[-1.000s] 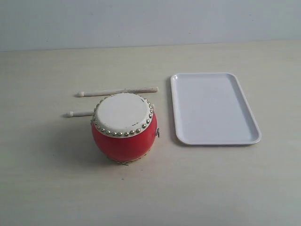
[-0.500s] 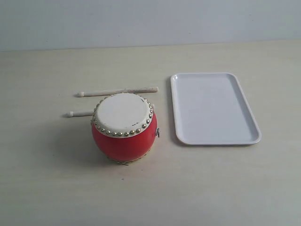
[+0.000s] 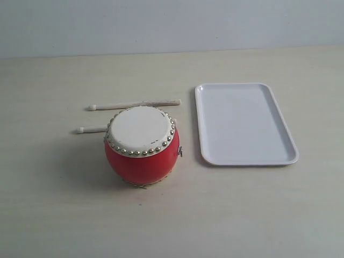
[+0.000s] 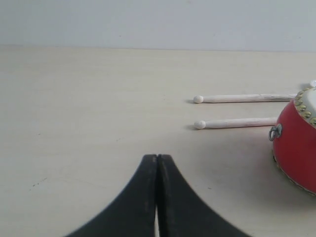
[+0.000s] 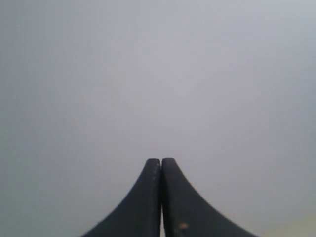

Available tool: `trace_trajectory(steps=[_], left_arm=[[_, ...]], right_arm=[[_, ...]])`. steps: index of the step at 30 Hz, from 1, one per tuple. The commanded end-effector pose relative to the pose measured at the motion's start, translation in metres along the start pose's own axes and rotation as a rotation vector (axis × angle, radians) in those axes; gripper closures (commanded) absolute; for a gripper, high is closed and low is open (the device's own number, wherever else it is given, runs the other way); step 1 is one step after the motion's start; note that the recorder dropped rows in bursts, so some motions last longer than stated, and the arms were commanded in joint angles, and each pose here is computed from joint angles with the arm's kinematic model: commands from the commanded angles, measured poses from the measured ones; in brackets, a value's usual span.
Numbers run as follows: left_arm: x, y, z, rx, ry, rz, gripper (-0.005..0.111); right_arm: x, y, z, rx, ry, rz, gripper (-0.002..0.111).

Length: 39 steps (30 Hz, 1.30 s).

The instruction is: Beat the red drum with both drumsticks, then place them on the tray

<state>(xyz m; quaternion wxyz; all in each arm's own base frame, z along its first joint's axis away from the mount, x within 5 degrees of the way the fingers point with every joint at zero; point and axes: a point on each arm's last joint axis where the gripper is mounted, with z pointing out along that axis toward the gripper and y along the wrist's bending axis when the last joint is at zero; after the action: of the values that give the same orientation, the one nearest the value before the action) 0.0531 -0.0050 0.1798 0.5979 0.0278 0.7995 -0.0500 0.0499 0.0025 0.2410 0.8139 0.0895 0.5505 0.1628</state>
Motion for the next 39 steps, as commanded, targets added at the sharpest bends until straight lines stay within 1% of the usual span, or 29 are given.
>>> trace_trajectory(steps=[1,3,7,10,11,12,13,15,18,19,20,21,22,23,26,28,30,34,36,39], left_arm=[[-0.001,-0.001,-0.001,0.008,-0.017,-0.003,0.107],[-0.001,-0.001,-0.001,0.008,-0.017,-0.003,0.107],[-0.001,-0.001,-0.001,0.008,-0.017,-0.003,0.107],[-0.001,-0.001,-0.001,0.008,-0.017,-0.003,0.107],[-0.001,-0.001,-0.001,0.008,-0.017,-0.003,0.107],[-0.001,-0.001,-0.001,0.008,-0.017,-0.003,0.107],[-0.001,-0.001,-0.001,0.008,-0.017,-0.003,0.107],[-0.001,-0.001,-0.001,0.008,-0.017,-0.003,0.107],[-0.001,-0.001,-0.001,0.008,-0.017,-0.003,0.107],[-0.001,-0.001,-0.001,0.008,-0.017,-0.003,0.107],[-0.001,-0.001,-0.001,0.008,-0.017,-0.003,0.107],[-0.001,-0.001,-0.001,0.008,-0.017,-0.003,0.107],[-0.001,-0.001,-0.001,0.008,-0.017,-0.003,0.107],[-0.001,-0.001,-0.001,0.008,-0.017,-0.003,0.107],[-0.001,-0.001,-0.001,0.008,-0.017,-0.003,0.107],[-0.001,-0.001,-0.001,0.008,-0.017,-0.003,0.107],[-0.001,-0.001,-0.001,0.008,-0.017,-0.003,0.107],[-0.001,-0.001,-0.001,0.008,-0.017,-0.003,0.107],[-0.001,-0.001,-0.001,0.008,-0.017,-0.003,0.107],[-0.001,-0.001,-0.001,0.008,-0.017,-0.003,0.107]], right_arm=[[-0.019,0.008,-0.003,-0.099,-0.223,0.034,0.108],[-0.024,0.01,-0.002,-0.094,-0.218,0.036,0.108],[-0.035,0.013,0.012,-0.062,-0.142,0.063,0.108],[-0.047,0.018,0.033,-0.034,-0.071,0.124,0.108],[-0.055,0.021,0.041,-0.035,-0.065,0.122,0.108],[-0.065,0.024,0.056,-0.029,-0.053,0.117,0.108],[-0.068,0.025,0.067,-0.02,-0.034,0.115,0.108],[-0.086,0.031,0.101,-0.002,0.0,0.12,0.108],[-0.092,0.033,0.16,0.067,0.178,0.105,0.108],[-0.096,0.035,0.176,0.08,0.223,0.079,0.108],[-0.093,0.037,0.194,0.108,0.304,0.058,0.108],[-0.088,0.04,0.209,0.133,0.389,0.037,0.108],[-0.082,0.047,0.219,0.13,0.462,0.009,0.108],[-0.074,0.057,0.23,0.109,0.546,-0.05,0.108],[-0.039,0.094,0.253,-0.071,0.738,-0.235,0.108],[-0.013,0.126,0.266,-0.221,0.82,-0.297,0.108],[0.009,0.152,0.279,-0.323,0.885,-0.36,0.108],[0.067,0.198,0.305,-0.455,1.093,-0.516,0.108],[0.102,0.215,0.314,-0.518,1.225,-0.614,0.108],[0.139,0.246,0.322,-0.668,1.349,-0.747,0.108]])
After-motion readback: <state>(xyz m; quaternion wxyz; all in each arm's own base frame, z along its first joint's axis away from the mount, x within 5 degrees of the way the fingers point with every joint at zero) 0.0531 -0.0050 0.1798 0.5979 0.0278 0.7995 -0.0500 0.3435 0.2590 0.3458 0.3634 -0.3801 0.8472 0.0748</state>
